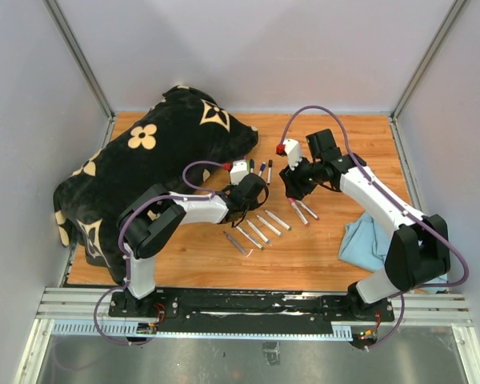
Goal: Open the pen caps
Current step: Place the pen cap at the center of the board, then pick up the pen from the center of the board.
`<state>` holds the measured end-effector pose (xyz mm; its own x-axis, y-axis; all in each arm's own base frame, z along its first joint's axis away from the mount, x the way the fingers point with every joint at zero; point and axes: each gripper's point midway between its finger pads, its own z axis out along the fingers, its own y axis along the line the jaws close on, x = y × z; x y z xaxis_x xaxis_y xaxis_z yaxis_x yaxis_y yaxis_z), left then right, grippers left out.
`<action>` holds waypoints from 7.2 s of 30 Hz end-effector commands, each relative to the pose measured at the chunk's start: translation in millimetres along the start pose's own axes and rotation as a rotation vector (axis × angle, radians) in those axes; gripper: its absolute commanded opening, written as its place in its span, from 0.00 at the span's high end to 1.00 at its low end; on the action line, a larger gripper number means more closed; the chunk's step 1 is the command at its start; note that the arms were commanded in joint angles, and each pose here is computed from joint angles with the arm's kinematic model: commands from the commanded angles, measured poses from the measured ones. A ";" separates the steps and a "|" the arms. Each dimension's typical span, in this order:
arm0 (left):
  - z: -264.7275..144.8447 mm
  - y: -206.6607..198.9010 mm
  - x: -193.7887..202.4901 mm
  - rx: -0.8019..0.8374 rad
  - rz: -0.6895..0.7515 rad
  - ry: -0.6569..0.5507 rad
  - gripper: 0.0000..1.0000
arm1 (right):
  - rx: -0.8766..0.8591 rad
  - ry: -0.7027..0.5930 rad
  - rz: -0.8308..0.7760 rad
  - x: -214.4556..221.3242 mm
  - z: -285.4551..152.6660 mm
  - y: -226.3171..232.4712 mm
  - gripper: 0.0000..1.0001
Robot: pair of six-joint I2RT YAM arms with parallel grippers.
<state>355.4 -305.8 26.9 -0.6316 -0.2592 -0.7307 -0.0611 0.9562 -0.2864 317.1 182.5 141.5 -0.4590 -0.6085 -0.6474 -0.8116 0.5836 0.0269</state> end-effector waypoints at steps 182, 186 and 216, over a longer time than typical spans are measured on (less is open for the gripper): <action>-160.2 42.4 -137.1 0.482 0.183 -0.392 0.01 | 0.035 0.433 0.018 107.6 64.8 -12.3 0.75; -160.4 42.6 -136.8 0.483 0.182 -0.392 0.01 | 0.042 0.441 -0.002 107.7 64.2 -11.8 0.82; -157.8 42.3 -134.8 0.483 0.183 -0.384 0.01 | 0.024 0.508 -0.056 117.3 67.0 -8.3 0.75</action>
<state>314.3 -211.8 206.3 -0.3007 -0.2085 -0.9306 0.4283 0.8423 -0.3271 295.6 138.5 18.0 -0.5536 -0.8019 -0.2249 -0.8215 0.5702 -0.0109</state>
